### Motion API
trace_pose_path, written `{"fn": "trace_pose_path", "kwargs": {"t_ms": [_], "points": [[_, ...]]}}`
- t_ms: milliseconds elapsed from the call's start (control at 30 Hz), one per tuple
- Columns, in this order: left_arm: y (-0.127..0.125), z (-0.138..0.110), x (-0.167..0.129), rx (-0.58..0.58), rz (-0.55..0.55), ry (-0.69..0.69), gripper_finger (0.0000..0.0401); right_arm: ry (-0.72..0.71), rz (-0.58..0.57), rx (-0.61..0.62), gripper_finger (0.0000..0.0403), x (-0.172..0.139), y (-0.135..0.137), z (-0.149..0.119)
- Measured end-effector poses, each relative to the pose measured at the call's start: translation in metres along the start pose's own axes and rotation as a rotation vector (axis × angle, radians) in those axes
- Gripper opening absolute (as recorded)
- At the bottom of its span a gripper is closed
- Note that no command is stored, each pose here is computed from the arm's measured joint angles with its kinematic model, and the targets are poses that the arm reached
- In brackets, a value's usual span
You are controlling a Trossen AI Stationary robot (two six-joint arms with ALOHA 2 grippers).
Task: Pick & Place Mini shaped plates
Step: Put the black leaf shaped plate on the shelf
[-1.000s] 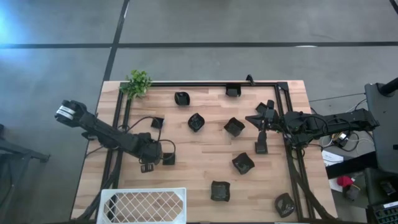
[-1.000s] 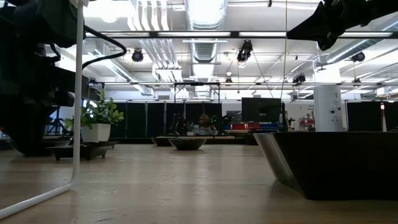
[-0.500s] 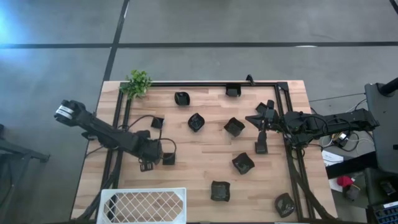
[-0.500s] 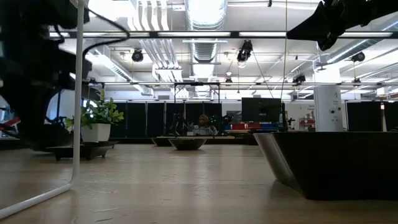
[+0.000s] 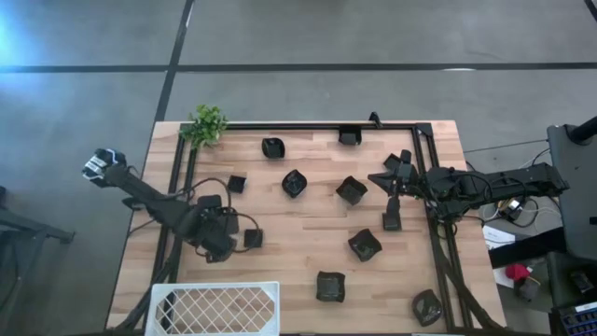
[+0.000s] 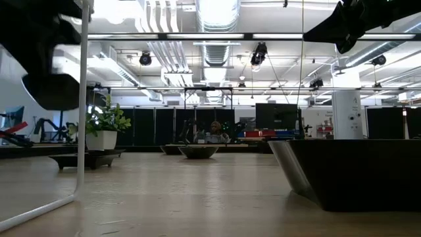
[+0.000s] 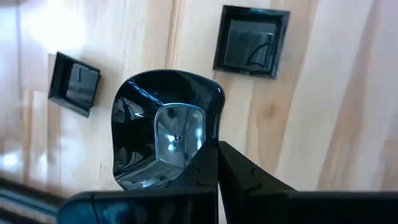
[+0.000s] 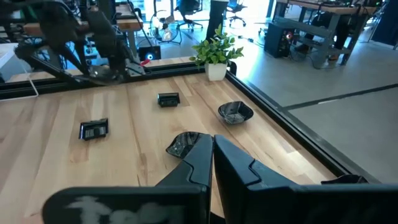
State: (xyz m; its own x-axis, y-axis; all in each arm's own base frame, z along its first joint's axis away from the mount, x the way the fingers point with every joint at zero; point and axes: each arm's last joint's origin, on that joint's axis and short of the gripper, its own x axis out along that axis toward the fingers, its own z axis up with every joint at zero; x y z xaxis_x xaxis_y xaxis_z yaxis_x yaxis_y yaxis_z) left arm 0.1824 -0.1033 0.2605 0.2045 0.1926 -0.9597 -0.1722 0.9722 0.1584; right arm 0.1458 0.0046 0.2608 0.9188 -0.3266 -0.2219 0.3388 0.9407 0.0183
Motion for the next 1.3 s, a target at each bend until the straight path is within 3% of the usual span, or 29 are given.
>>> {"fn": "trace_pose_path", "kwargs": {"t_ms": [300, 700, 933, 1300], "points": [[-0.020, -0.017, -0.040, 0.046, -0.039, -0.042, 0.0000, 0.000, 0.000, 0.001, 0.0013, 0.000, 0.000, 0.000], [-0.077, -0.036, -0.088, 0.260, -0.089, -0.183, 0.0000, 0.000, 0.000, 0.001, 0.0013, 0.000, 0.000, 0.000], [-0.110, -0.047, -0.110, 0.249, -0.040, -0.139, 0.0000, 0.000, 0.000, 0.002, 0.0013, 0.000, 0.000, 0.000], [-0.165, -0.066, -0.123, 0.166, -0.115, -0.122, 0.0000, 0.000, 0.000, 0.004, 0.0013, 0.000, 0.000, 0.000]]}}
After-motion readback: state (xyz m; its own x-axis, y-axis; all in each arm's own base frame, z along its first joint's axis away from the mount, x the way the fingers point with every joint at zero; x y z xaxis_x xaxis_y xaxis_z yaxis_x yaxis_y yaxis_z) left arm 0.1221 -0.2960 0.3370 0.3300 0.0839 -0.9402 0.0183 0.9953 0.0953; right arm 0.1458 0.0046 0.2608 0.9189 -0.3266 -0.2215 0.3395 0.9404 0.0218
